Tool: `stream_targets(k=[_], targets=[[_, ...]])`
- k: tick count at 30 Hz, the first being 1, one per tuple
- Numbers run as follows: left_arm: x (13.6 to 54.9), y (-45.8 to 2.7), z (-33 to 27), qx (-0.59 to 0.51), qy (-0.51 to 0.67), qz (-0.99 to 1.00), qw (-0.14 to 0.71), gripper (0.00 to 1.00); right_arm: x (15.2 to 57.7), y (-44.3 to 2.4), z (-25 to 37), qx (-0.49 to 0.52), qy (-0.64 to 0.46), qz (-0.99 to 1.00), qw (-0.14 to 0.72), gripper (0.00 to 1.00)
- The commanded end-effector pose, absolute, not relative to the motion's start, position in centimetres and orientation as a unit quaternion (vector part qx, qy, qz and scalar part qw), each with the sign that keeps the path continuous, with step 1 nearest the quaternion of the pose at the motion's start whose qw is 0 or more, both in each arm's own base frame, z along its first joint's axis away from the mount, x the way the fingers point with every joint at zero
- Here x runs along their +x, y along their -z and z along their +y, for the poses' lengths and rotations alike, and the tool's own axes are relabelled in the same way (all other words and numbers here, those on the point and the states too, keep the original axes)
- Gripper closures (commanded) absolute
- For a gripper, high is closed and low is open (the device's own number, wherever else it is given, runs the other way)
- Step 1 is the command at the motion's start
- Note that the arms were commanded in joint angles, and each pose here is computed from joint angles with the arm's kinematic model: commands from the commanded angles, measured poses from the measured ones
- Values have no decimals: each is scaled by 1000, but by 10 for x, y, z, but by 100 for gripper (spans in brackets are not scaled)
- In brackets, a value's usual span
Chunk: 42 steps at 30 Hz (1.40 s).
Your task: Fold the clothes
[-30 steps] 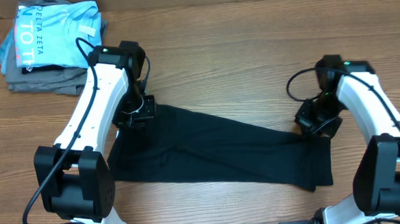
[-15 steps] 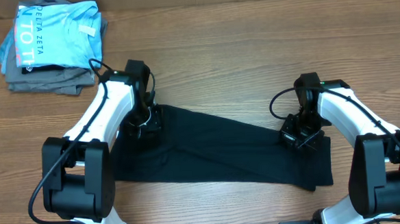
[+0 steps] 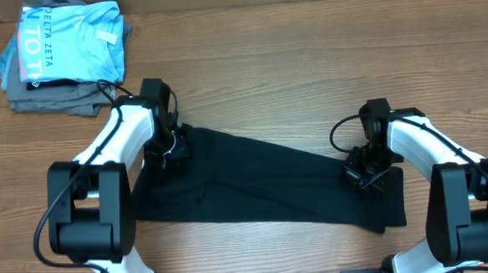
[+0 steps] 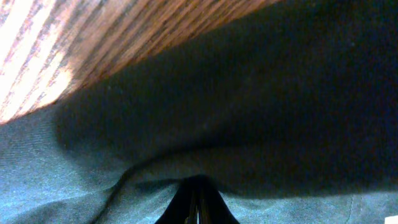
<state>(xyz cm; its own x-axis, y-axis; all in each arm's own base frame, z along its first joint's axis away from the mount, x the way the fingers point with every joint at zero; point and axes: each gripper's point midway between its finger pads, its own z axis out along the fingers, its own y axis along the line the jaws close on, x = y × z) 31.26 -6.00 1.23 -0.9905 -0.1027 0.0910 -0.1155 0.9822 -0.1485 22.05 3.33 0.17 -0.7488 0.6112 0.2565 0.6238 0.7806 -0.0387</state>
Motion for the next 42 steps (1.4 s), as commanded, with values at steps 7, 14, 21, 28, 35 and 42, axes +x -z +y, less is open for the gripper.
stream_targets(k=[7,14,21,28,35,42], targets=[[304,20,-25,119,-53,-988,87,94,224,-2,25,-349,10,-931,105,96],[305,20,13,186,-56,-977,84,96,231,-1,24,-346,10,-934,91,96],[296,20,54,257,-61,-960,89,96,248,1,24,-335,21,-940,57,85],[286,18,86,329,-45,-939,90,96,285,3,21,-331,36,-943,-18,77],[286,-7,108,365,-42,-928,61,96,303,-3,21,-305,47,-950,-47,69],[297,-78,112,372,-38,-927,-35,96,336,-54,19,-291,46,-953,-71,64]])
